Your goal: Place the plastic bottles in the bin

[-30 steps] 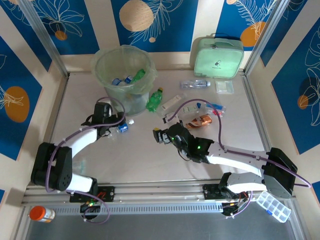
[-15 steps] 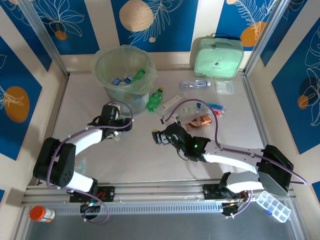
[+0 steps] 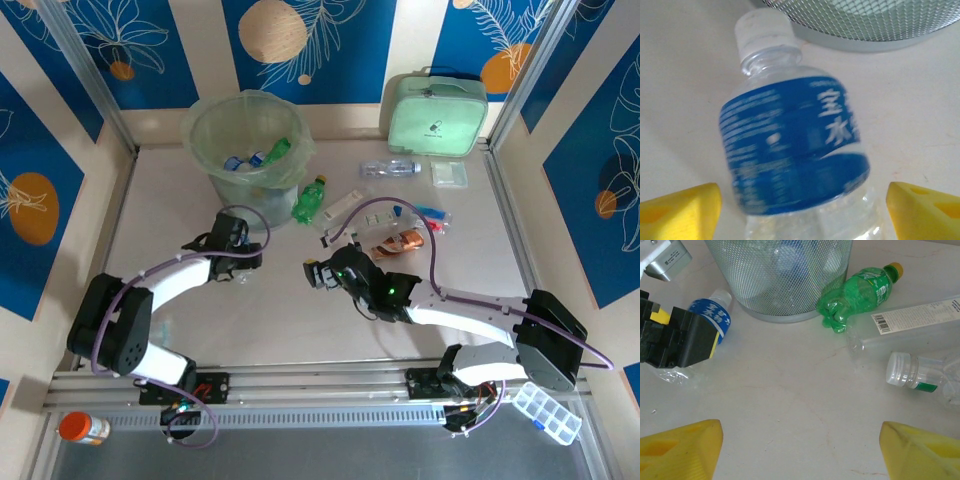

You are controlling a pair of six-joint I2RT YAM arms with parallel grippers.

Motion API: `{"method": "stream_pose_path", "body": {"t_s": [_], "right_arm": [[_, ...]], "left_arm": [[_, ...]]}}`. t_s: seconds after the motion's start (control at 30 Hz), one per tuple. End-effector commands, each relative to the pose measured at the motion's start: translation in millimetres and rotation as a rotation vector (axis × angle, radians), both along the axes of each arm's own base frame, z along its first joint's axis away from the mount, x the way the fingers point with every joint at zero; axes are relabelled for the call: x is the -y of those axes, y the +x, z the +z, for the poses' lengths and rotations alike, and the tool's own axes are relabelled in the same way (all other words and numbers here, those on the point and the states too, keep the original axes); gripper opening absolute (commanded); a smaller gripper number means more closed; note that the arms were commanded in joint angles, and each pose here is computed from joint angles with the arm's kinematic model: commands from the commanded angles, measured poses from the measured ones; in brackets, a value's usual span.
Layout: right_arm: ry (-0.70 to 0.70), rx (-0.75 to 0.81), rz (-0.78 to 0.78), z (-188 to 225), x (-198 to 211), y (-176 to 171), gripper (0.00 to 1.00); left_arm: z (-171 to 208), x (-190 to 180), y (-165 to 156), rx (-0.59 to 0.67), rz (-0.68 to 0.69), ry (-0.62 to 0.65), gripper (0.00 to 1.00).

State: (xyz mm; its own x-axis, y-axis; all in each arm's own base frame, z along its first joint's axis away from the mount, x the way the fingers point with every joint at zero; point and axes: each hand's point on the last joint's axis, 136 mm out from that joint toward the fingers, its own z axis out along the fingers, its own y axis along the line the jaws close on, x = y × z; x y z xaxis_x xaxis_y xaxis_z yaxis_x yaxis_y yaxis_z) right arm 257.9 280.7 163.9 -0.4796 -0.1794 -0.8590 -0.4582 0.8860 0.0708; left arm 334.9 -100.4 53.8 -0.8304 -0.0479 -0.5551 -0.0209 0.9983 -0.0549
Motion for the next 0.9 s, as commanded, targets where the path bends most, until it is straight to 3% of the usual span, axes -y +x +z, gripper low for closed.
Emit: {"method": "stream_pose_path", "body": {"t_s": [0.0,0.33,0.57,0.87], "right_arm": [[0.031,0.009,-0.015,12.0,-1.5,3.4,0.83],[0.034,0.013,-0.021,13.4,-0.5,3.9,0.83],[0.039,0.022,-0.036,15.1,2.9,5.2,0.83],[0.057,0.051,-0.05,21.5,8.4,3.3,0.83]], "left_arm": [[-0.2,-13.6,7.7,-0.006,0.073,0.039,0.82],[-17.3,-6.8,13.4,-0.049,0.11,-0.041,0.65],[-2.6,-2.6,5.8,-0.007,0.119,-0.117,0.54],[25.2,22.9,-26.0,0.081,0.077,-0.387,0.48]]}}
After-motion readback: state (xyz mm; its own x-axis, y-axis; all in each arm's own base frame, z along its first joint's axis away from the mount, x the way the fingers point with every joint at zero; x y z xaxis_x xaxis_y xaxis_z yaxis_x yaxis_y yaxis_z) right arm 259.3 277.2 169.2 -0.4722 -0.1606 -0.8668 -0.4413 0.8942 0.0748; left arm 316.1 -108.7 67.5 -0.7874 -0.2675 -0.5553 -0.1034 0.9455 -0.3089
